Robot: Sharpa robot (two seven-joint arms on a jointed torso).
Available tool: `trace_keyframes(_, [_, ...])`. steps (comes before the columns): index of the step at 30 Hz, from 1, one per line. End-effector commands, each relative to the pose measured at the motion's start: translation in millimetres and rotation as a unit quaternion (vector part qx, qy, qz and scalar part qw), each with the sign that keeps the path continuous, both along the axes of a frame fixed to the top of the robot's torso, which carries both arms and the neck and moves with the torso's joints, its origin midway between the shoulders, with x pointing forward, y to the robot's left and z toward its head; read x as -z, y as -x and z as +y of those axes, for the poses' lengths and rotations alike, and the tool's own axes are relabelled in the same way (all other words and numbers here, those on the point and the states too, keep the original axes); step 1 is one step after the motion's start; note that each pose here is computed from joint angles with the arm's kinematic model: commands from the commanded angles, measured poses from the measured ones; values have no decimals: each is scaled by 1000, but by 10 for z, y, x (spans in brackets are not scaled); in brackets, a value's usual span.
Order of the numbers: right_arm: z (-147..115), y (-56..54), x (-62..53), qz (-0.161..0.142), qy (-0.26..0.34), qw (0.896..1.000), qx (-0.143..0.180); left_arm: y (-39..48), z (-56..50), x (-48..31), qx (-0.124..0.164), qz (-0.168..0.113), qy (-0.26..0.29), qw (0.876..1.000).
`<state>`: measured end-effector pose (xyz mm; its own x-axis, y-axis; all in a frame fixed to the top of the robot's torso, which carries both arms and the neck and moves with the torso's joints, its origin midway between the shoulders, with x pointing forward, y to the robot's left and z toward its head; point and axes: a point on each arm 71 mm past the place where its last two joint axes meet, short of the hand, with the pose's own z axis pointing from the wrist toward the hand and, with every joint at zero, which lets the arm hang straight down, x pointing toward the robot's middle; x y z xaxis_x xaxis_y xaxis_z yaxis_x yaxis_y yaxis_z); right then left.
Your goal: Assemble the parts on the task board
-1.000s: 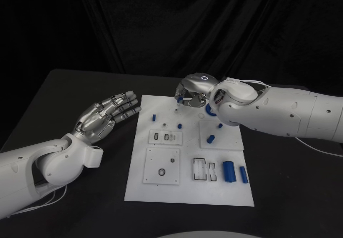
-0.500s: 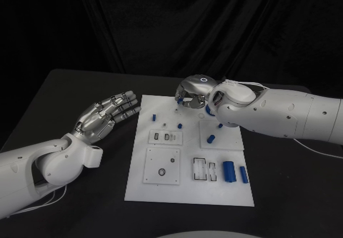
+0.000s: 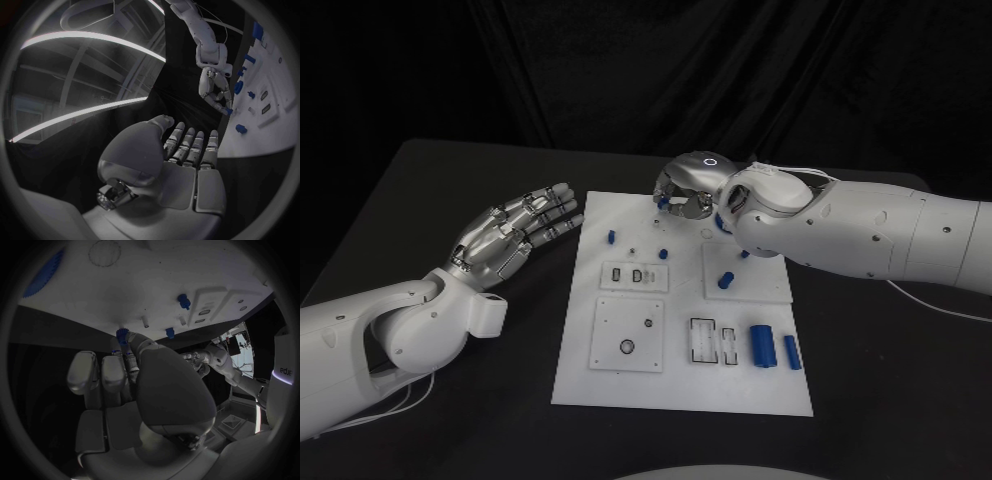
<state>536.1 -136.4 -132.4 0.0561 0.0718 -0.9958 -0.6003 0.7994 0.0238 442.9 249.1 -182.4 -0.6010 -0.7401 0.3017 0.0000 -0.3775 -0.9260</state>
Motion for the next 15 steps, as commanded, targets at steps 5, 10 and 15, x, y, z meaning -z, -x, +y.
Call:
trace_keyframes(5, [-11,-35,21,-3,3,1000,14,6,51,-138,-27,-75,63,995])
trace_keyframes(10, [-15,-46,36,3,9,1000,18,4,54,-136,-27,-74,62,995])
trace_keyframes(15, [-10,-44,60,12,16,1000,18,0,59,-134,-27,-74,62,995])
